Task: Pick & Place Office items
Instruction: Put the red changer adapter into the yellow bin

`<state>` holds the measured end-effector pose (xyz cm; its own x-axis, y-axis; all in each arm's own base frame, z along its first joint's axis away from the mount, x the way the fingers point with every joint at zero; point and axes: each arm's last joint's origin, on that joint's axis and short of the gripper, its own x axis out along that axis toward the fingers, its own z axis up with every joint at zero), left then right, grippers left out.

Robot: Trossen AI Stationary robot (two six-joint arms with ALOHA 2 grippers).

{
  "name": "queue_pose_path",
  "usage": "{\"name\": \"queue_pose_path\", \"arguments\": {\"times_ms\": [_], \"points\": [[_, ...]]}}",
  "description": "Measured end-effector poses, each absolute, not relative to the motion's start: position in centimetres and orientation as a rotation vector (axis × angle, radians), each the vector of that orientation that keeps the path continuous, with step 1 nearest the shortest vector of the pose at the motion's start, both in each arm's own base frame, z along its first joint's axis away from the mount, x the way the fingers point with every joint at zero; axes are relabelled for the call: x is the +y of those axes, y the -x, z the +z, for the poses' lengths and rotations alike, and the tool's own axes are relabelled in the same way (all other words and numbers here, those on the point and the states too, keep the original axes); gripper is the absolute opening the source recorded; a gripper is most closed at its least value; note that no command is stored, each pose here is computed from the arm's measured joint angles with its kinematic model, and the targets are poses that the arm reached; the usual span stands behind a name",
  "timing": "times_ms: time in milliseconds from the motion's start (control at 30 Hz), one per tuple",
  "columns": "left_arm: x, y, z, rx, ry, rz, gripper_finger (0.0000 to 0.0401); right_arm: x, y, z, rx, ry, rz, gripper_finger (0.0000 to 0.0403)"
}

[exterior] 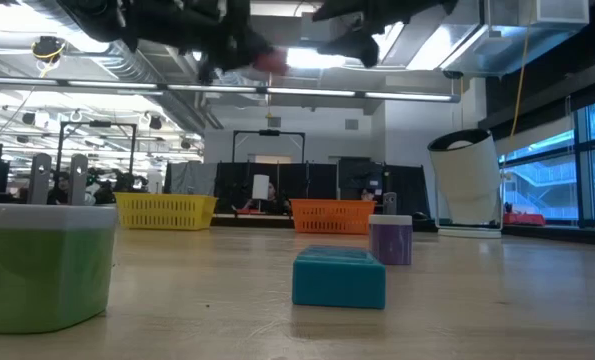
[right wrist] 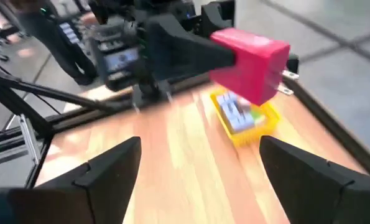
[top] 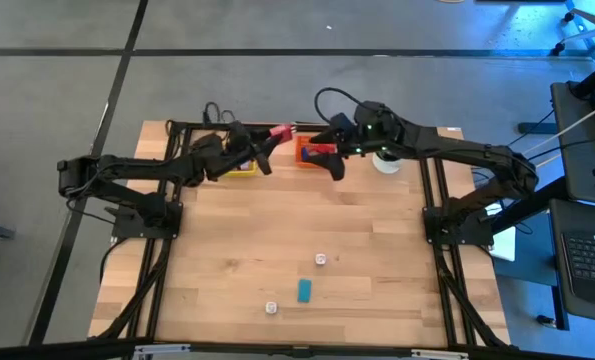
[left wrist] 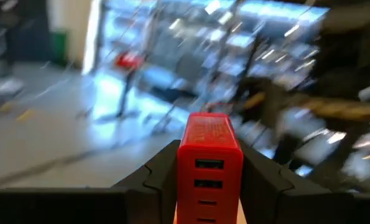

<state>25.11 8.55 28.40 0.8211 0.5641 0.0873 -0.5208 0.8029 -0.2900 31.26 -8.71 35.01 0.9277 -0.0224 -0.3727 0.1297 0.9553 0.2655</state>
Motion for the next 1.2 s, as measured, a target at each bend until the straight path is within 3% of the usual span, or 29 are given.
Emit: {"name": "queue_pose_path", "arguments": {"times_ms": [267,500,1000,1200], "points": [[10.8,-23.3,24.1,0.258,0.260,0.912,0.0122,-8.6,-29.9,34.8,0.472,-0.334,-0.127,0.0333],[12.0,-20.9,21.5,0.560,0.300,1.039,0.0123,-8.6,-30.0,34.6,0.483,-0.329,-0.131,0.0331],[14.1,-19.0,19.4,0.762,0.384,1.091,0.0121,-8.6,-30.0,34.6,0.484,-0.294,-0.138,0.0318],[14.4,-19.0,18.9,0.762,0.447,1.113,0.0152,-8.7,-30.0,34.6,0.484,-0.291,-0.149,0.0318]]}}
